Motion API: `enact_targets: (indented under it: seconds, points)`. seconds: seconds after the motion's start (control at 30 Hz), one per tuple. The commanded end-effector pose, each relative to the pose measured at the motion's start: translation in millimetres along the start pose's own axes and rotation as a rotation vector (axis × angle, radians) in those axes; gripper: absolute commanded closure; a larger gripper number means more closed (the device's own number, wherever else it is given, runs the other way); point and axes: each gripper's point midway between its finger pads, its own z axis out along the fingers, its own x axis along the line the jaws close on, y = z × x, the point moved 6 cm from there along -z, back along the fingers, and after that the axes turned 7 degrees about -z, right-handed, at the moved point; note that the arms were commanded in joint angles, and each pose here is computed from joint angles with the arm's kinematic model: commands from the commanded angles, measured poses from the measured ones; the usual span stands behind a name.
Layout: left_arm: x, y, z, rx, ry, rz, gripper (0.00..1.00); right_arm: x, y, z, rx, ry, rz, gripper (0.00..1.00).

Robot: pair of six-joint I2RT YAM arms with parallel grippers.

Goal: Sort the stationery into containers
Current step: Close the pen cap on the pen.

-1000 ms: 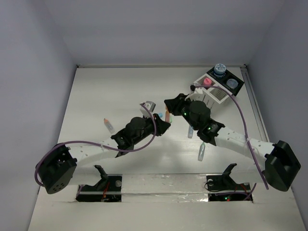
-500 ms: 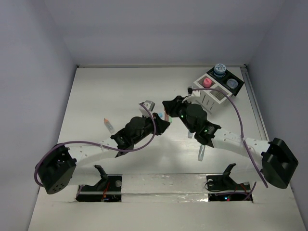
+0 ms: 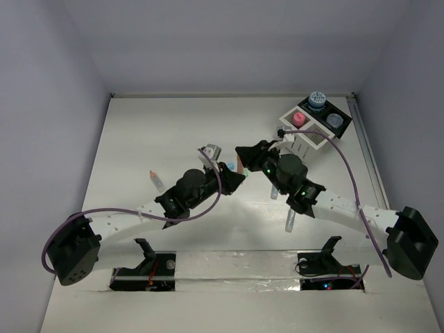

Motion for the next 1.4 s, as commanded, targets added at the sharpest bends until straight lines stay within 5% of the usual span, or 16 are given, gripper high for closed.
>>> enact_targets:
  seconds: [0.0,0.33,0.8,1.37]
  points:
    - [-30,48,1,-0.175,-0.064,0.010,1.00,0,-21,-12,0.092,0.025,0.003,1.00]
    - [-48,85,11,-0.272,-0.023,0.100,1.00,-9,-54,-31,0.221,0.016,-0.011,1.00]
    - [-83,151,11,-0.367,-0.180,0.109,1.00,-29,-115,-80,0.439,0.052,0.030,1.00]
    - [-98,215,-2,-0.493,-0.221,0.150,1.00,-14,-130,-89,0.516,0.093,0.046,1.00]
